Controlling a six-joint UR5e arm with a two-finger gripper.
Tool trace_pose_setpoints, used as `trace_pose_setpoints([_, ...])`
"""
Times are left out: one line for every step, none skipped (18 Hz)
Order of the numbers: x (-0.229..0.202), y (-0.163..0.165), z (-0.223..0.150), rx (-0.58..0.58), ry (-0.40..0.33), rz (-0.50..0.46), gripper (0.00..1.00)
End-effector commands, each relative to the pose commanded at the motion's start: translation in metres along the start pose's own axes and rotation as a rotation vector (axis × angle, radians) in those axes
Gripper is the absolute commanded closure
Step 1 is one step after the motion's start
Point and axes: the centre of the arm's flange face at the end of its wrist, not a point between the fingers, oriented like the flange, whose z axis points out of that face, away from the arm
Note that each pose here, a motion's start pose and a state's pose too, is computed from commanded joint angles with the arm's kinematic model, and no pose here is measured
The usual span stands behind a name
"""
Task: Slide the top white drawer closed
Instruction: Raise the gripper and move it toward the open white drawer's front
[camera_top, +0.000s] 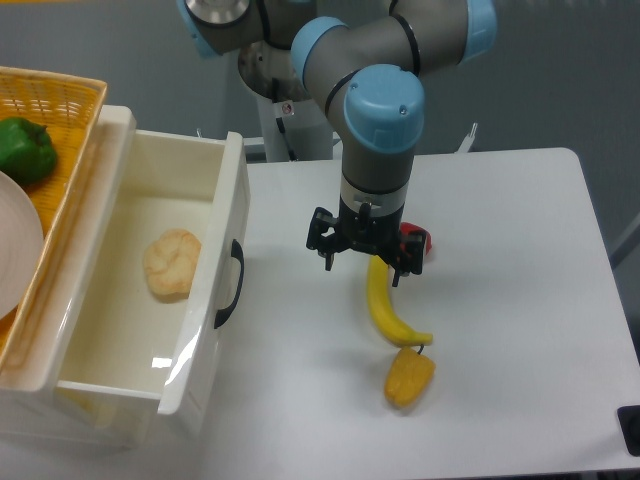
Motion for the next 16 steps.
trace_pose_setpoints([0.0,0.0,0.0,0.0,-0.002,0.0,0.0])
trace_pose_setpoints([0.0,0.0,0.0,0.001,-0.003,0.0,0.0])
trace_pose_setpoints([0.0,0.0,0.001,0.0,0.0,0.0,0.0])
trace_pose_setpoints([0.001,-0.001,0.001,0.003,0.002,-0.007,0.0])
trace_pose_setpoints([0.002,-0.001,0.002,-0.001,0.0,-0.014,0.0])
trace_pose_setpoints([0.003,0.0,0.004,-0.003,-0.001,-0.017,0.0])
trace_pose_setpoints([0.004,0.001,0.007,-0.009,0.006,-0.022,0.0])
trace_pose_setpoints([0.006,0.002,0.015,-0.021,0.016,-0.068,0.0])
trace_pose_setpoints([0.007,0.004,0.017,-0.023,0.016,-0.093,0.0])
trace_pose_setpoints([0.01,0.002,0.018,-0.023,0.017,-0.098,0.0])
trace_pose_setpoints([0.011,0.002,0.018,-0.023,0.017,-0.096,0.0])
trace_pose_setpoints([0.011,0.002,0.019,-0.024,0.018,-0.095,0.0])
trace_pose_setpoints([0.011,0.002,0.02,-0.025,0.02,-0.095,0.0])
trace_pose_setpoints([0.012,0.001,0.022,-0.027,0.023,-0.094,0.0])
trace_pose_setpoints([0.013,0.0,0.025,-0.031,0.024,-0.093,0.0])
trace_pose_setpoints([0.013,0.0,0.026,-0.034,0.024,-0.093,0.0])
